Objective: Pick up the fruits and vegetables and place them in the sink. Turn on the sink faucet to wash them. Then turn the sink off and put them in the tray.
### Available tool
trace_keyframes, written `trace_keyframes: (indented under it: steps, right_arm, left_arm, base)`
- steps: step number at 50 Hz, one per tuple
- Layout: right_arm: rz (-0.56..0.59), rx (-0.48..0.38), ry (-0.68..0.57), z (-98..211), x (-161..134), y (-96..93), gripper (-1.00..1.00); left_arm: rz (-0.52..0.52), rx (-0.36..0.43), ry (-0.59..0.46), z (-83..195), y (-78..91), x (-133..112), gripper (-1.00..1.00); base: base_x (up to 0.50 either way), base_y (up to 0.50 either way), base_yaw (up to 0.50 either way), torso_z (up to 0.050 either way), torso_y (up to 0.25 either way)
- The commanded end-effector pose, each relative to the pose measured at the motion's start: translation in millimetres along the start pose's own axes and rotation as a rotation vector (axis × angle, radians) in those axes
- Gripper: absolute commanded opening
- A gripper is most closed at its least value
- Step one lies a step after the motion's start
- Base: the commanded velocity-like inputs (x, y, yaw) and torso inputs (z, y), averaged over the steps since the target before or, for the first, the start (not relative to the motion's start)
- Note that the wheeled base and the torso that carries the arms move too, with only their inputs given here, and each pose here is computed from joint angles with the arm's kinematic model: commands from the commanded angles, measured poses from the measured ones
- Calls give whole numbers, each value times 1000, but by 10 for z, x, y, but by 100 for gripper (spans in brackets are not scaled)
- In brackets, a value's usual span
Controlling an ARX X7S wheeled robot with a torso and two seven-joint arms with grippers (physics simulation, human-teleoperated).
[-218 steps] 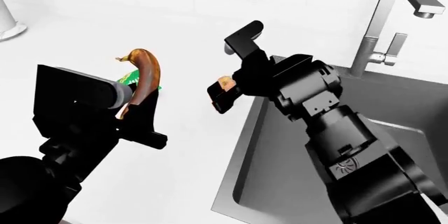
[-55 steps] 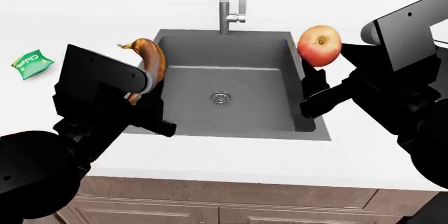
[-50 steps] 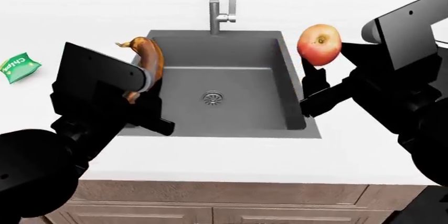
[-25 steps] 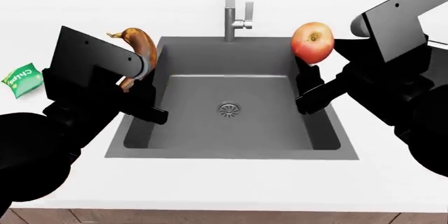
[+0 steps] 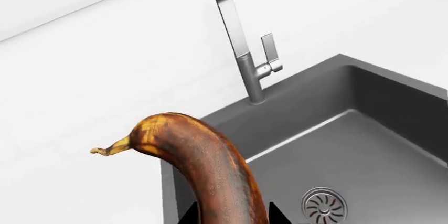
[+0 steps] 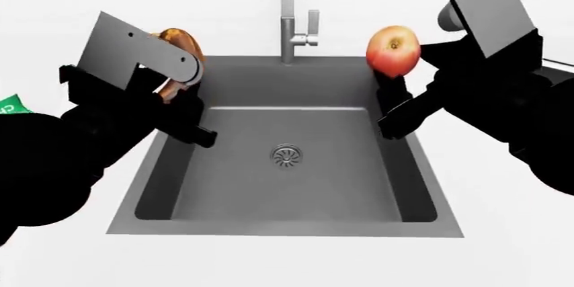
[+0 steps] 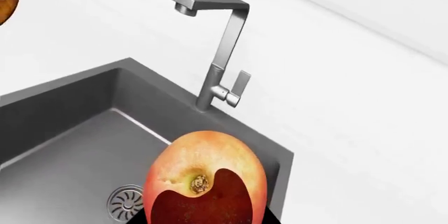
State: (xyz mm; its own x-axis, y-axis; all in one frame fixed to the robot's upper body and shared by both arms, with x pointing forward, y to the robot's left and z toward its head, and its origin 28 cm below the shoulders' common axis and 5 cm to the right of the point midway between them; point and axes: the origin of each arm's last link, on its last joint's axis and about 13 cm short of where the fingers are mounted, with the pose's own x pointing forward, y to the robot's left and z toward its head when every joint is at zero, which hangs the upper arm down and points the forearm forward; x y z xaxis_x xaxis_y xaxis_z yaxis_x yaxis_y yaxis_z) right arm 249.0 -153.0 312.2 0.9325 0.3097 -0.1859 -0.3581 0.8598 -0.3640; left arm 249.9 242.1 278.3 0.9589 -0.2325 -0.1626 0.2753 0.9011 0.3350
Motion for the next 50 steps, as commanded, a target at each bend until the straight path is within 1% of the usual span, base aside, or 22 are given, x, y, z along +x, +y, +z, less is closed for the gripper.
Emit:
trace_keyframes:
  steps: [1, 5, 7, 13, 25, 28, 50]
  right_arm:
    - [12, -25, 19, 118, -7, -89, -100]
    - [13, -23, 20, 103, -4, -89, -100]
    - [12, -22, 20, 101, -2, -91, -100]
    - [11, -21, 22, 92, -7, -95, -100]
    - [19, -18, 27, 71, -4, -84, -100]
    - [19, -20, 29, 72, -8, -84, -100]
    - [13, -16, 28, 49, -45, -94, -100]
  left_arm:
    - [14, 33, 51, 65, 100, 78, -100]
    - [-13, 31, 39, 60, 89, 66, -100]
    - [-6, 40, 30, 54, 84, 69, -100]
    - [-2, 58, 42, 16, 79, 88, -100]
    - [-14, 63, 63, -51, 62, 103, -100]
    - [-11, 54, 57, -56, 63, 97, -100]
    - [-31, 67, 50, -51, 14, 127, -100]
  base:
    - [176, 2, 0, 0, 0]
    - [179, 2, 0, 0, 0]
    - [184, 2, 0, 0, 0]
    - [180, 2, 0, 50, 0]
    - [180, 2, 0, 50, 0]
    - [180, 2, 0, 0, 0]
    - [240, 3, 0, 0, 0]
